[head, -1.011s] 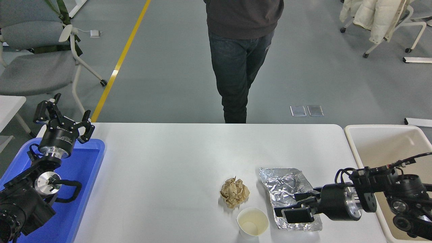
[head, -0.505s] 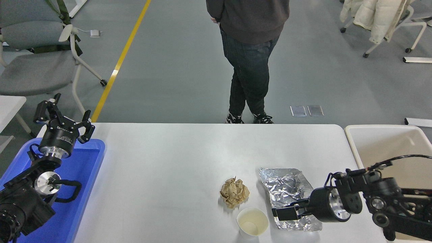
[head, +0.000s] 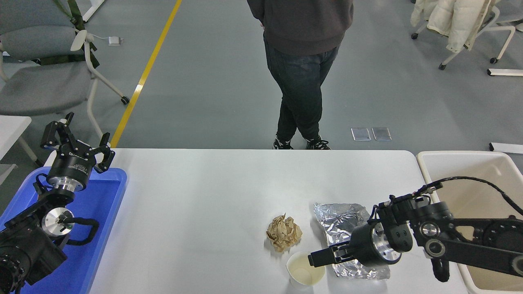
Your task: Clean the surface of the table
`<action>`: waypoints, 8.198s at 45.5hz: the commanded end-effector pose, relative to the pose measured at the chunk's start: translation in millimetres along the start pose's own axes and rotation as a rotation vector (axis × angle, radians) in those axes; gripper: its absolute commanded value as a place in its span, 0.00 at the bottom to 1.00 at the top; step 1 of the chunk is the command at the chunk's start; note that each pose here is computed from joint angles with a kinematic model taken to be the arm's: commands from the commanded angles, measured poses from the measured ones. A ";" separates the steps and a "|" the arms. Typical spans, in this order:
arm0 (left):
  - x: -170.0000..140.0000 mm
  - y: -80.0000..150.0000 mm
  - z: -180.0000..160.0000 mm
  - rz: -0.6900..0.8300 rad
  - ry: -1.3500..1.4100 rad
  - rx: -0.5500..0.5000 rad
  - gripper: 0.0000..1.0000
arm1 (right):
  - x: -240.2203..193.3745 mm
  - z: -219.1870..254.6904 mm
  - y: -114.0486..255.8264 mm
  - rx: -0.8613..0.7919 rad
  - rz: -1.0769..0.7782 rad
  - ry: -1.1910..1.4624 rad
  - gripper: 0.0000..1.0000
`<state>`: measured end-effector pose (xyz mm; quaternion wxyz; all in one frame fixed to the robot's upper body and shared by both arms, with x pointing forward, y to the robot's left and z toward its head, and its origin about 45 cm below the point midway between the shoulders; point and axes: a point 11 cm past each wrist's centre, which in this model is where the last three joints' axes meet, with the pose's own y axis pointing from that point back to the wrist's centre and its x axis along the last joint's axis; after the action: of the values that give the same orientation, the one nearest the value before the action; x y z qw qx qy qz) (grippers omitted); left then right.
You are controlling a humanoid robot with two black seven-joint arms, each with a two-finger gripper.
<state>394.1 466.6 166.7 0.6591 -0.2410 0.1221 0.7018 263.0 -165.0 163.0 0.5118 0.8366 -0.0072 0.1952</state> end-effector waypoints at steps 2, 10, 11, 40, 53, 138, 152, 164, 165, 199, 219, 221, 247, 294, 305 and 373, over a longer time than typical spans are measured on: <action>-0.3 -0.1 -0.2 -0.001 0.000 0.001 1.00 | -15.4 -4.3 -24.5 0.002 -0.038 0.002 1.00; -0.3 -0.2 0.0 -0.001 0.001 0.000 1.00 | -12.7 8.8 -27.8 -0.042 -0.011 0.027 0.98; -0.3 -0.2 0.0 -0.001 0.001 0.000 1.00 | -13.4 9.6 -28.3 -0.043 -0.011 0.025 0.98; -0.5 -0.1 -0.2 -0.003 0.001 0.001 1.00 | -12.9 17.4 -27.9 -0.010 0.024 0.078 0.00; -0.5 -0.1 -0.2 -0.003 0.001 0.001 1.00 | 6.5 23.2 -13.3 -0.022 0.062 0.064 0.00; -0.3 -0.1 -0.2 -0.001 0.000 0.001 1.00 | 105.1 145.3 276.3 -0.242 0.446 -0.208 0.00; 0.3 0.4 -0.5 0.001 -0.001 0.002 1.00 | 81.9 213.7 292.8 -0.301 0.546 -0.375 0.00; 0.7 0.6 -0.4 0.002 -0.002 0.002 1.00 | 66.0 282.1 305.0 -0.357 0.681 -0.504 0.00; 0.7 0.6 -0.4 0.002 -0.002 0.002 1.00 | 65.0 286.3 303.4 -0.359 0.685 -0.514 0.00; 0.2 0.0 0.0 0.001 -0.002 0.001 1.00 | -1.3 389.6 222.5 -0.468 0.825 -0.683 0.00; 0.7 0.6 -0.4 0.002 -0.002 0.002 1.00 | -69.9 406.9 166.7 -0.647 0.944 -0.831 0.00; 0.3 0.4 -0.5 0.001 -0.001 0.002 1.00 | -74.4 408.1 163.6 -0.674 0.951 -0.850 0.00; 0.8 0.6 -0.4 0.003 -0.003 0.002 1.00 | -87.5 410.3 151.5 -0.798 1.062 -0.950 0.00; 0.5 0.0 0.0 0.003 -0.004 0.001 1.00 | -86.6 411.5 155.8 -0.798 1.085 -0.962 0.98; 1.1 0.6 -0.4 0.006 -0.005 0.002 1.00 | -85.0 417.2 174.8 -0.710 1.268 -1.159 0.98; 0.7 0.0 0.1 0.005 -0.004 0.000 1.00 | 82.7 228.3 79.7 0.919 1.374 -1.571 0.99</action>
<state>394.2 467.0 166.5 0.6577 -0.2395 0.1215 0.7038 390.9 -424.9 173.2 -0.1650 0.6460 -0.7276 -0.1613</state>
